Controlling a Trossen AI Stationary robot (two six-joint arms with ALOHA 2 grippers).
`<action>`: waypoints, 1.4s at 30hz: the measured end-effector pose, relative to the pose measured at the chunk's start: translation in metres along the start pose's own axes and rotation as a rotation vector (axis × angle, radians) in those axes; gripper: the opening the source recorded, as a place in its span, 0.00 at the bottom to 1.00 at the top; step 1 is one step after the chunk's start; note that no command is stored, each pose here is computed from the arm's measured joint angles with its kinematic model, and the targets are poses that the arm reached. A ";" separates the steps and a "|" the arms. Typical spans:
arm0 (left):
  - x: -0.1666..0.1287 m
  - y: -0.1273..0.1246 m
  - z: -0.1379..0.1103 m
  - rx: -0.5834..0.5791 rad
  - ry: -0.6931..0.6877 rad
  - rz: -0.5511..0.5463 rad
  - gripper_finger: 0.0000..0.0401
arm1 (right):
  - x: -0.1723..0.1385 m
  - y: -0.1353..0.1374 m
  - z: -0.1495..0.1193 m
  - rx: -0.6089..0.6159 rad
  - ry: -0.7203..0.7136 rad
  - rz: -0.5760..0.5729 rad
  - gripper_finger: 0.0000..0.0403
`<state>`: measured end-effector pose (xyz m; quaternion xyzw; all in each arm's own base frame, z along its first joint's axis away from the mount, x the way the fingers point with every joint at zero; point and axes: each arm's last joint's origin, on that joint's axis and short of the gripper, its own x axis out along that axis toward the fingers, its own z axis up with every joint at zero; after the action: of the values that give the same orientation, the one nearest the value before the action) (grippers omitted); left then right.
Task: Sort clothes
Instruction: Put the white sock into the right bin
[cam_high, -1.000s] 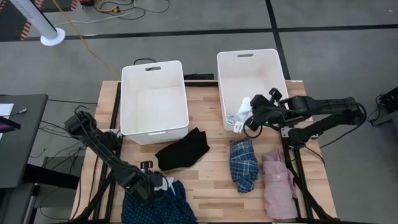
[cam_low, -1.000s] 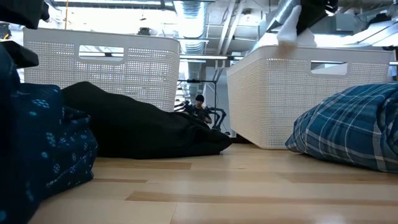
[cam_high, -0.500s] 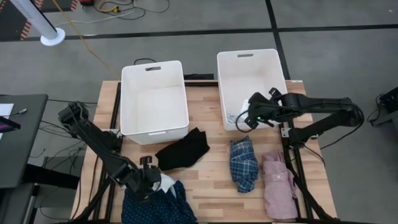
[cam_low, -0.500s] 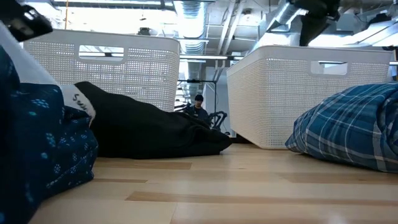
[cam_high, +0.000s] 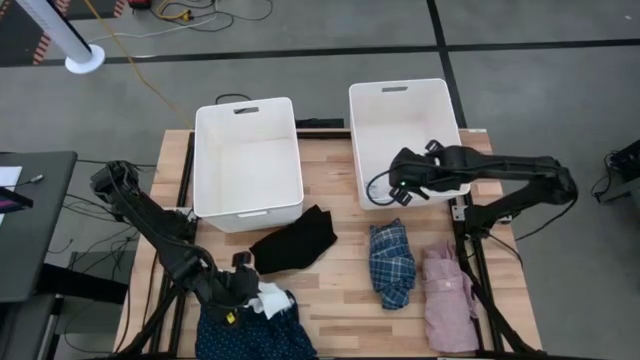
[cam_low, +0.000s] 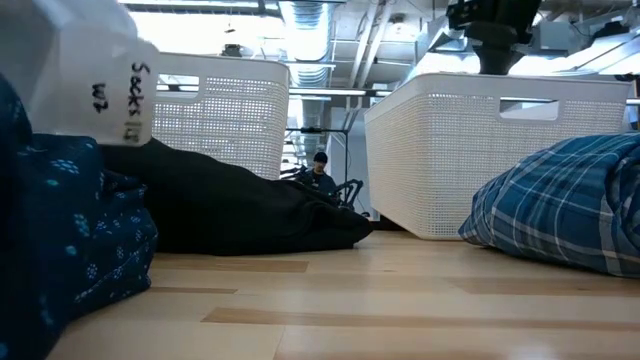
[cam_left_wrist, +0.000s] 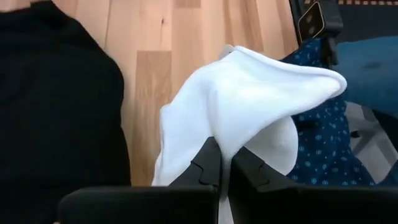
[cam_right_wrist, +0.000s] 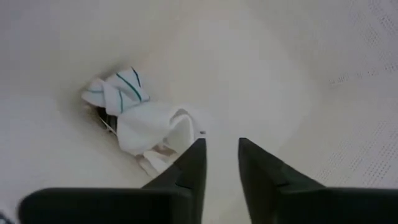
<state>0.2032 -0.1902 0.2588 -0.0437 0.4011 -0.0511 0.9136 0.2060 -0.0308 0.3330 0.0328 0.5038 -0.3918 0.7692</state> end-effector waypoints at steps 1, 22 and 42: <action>0.000 0.000 0.000 0.008 -0.005 0.003 0.00 | -0.002 -0.001 -0.001 0.004 -0.011 0.006 0.31; -0.039 -0.004 0.063 0.257 -0.290 0.185 0.00 | -0.079 0.026 -0.008 -0.071 -0.531 0.417 0.62; -0.031 0.027 0.104 0.382 -0.402 0.207 0.00 | -0.087 0.154 -0.002 -0.347 -0.753 0.664 0.62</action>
<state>0.2600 -0.1556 0.3482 0.1611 0.1974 -0.0224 0.9667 0.2870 0.1260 0.3485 -0.0802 0.2128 -0.0227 0.9735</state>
